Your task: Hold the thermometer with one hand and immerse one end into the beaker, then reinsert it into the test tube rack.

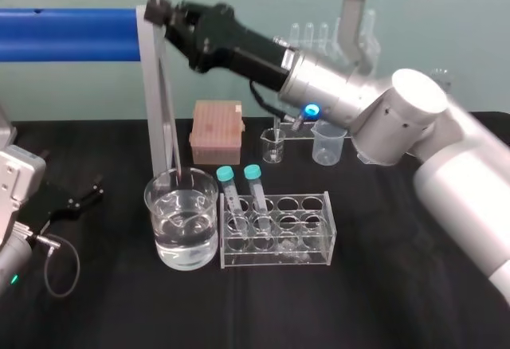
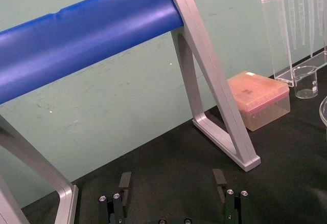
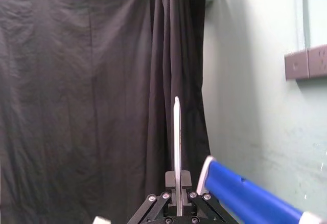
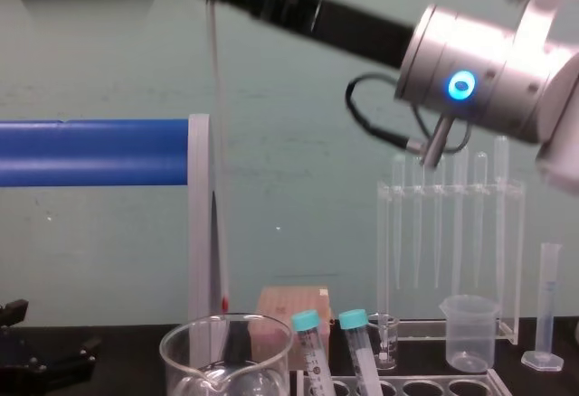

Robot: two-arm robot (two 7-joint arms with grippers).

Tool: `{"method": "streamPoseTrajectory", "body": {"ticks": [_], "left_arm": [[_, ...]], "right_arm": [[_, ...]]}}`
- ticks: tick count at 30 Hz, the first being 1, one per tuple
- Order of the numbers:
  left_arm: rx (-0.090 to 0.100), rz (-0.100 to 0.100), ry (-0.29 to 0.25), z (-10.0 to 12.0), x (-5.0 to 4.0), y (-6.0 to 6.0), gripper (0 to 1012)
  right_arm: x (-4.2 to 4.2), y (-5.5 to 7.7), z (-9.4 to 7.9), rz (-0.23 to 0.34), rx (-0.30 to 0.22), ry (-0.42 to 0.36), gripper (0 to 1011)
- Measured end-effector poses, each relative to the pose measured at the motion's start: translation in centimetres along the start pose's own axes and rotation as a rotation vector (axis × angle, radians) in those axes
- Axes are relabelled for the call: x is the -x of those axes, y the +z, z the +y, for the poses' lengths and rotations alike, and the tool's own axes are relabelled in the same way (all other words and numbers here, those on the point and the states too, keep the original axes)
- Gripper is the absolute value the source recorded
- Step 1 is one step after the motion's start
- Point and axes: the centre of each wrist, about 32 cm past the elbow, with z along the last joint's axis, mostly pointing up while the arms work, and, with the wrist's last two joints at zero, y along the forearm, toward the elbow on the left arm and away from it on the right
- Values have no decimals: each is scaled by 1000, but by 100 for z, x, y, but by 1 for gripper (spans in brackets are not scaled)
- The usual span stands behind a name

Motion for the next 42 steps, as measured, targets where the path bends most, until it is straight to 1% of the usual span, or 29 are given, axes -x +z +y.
{"method": "streamPoseTrajectory", "body": {"ticks": [1, 2, 7, 9, 10, 15, 21, 22, 24, 28, 35, 42], "left_arm": [[0, 0, 0, 0, 0, 0, 1008], [0, 0, 0, 0, 0, 0, 1008], [0, 0, 0, 0, 0, 0, 1008], [0, 0, 0, 0, 0, 0, 1008], [0, 0, 0, 0, 0, 0, 1008], [0, 0, 0, 0, 0, 0, 1008], [0, 0, 0, 0, 0, 0, 1008], [0, 0, 0, 0, 0, 0, 1008], [0, 0, 0, 0, 0, 0, 1008], [0, 0, 0, 0, 0, 0, 1008], [0, 0, 0, 0, 0, 0, 1008], [0, 0, 0, 0, 0, 0, 1008]], "right_arm": [[-10, -39, 2, 5, 5, 0, 53], [-27, -111, 2, 12, 16, 0, 53], [-60, -260, -12, 33, 52, -6, 53], [-63, -305, -21, 45, 66, -3, 53], [-63, -305, -21, 45, 66, -3, 53], [-51, -417, -65, 64, 109, 8, 53], [-37, -517, -107, 63, 142, 12, 53], [-37, -517, -107, 63, 142, 12, 53], [-34, -573, -128, 62, 150, 9, 53], [-27, -634, -139, 66, 154, 8, 53], [-21, -701, -156, 69, 155, -2, 53], [-18, -730, -171, 61, 167, -7, 53]]}}
